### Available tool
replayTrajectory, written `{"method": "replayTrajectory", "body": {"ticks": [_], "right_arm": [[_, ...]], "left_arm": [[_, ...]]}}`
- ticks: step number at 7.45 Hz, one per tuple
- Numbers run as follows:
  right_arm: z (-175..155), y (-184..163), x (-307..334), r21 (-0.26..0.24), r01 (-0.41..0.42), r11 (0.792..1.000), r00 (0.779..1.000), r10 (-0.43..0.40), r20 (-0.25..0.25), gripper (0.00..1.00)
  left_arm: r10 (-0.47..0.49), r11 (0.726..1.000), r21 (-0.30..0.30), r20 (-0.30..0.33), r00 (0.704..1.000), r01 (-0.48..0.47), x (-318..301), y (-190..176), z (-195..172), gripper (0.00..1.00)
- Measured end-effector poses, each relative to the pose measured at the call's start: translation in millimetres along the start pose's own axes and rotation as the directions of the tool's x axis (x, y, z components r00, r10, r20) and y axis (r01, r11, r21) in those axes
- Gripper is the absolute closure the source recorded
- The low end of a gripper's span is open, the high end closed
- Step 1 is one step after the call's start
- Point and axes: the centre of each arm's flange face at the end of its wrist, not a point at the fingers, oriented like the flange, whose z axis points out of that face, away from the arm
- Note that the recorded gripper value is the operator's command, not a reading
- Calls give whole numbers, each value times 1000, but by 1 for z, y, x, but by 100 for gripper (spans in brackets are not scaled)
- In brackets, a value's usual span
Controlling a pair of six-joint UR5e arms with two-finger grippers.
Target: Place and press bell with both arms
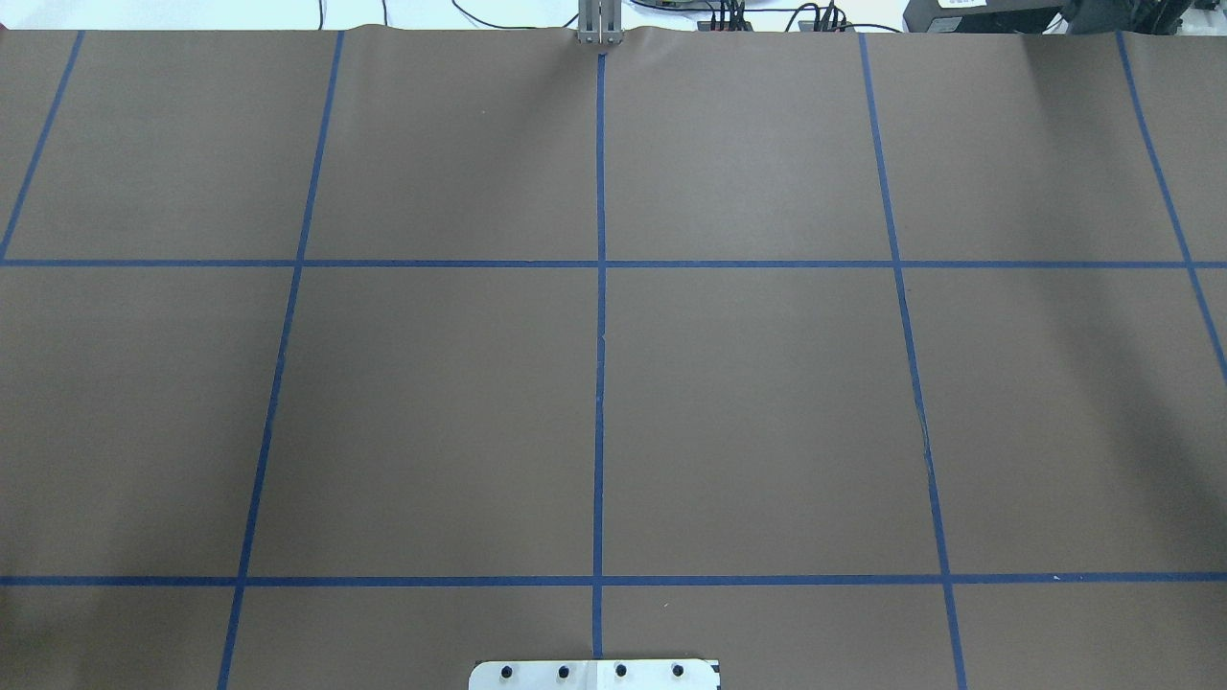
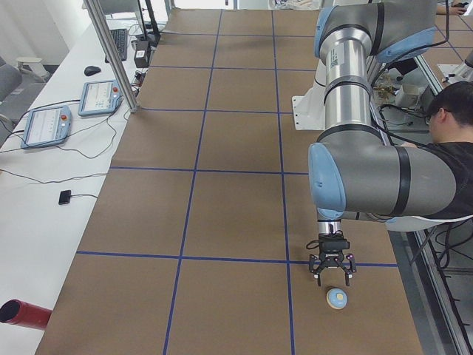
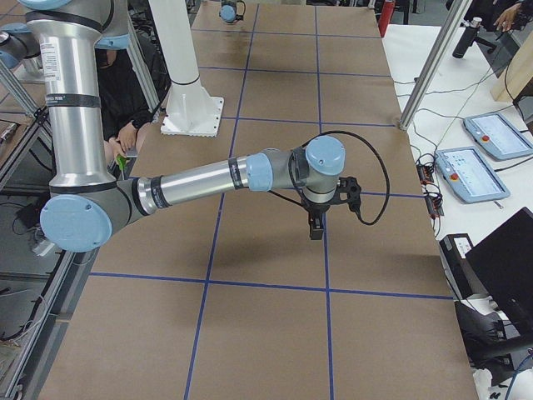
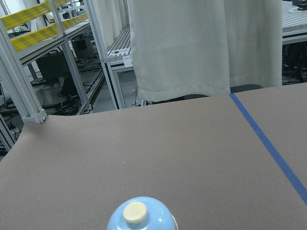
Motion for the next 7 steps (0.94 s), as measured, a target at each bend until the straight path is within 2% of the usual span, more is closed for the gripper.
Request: {"method": "replayTrajectory", "body": {"ticks": [3, 7], "right_arm": [[-1, -2, -5, 1, -13, 1000, 1000, 13, 5, 0], [-1, -3, -6, 2, -13, 1000, 1000, 13, 9, 0]], "left_arm": [[-7, 1000, 9, 5, 1000, 7, -8, 2, 7, 0], [1, 1000, 17, 2, 1000, -1, -4, -2, 36, 0]]}}
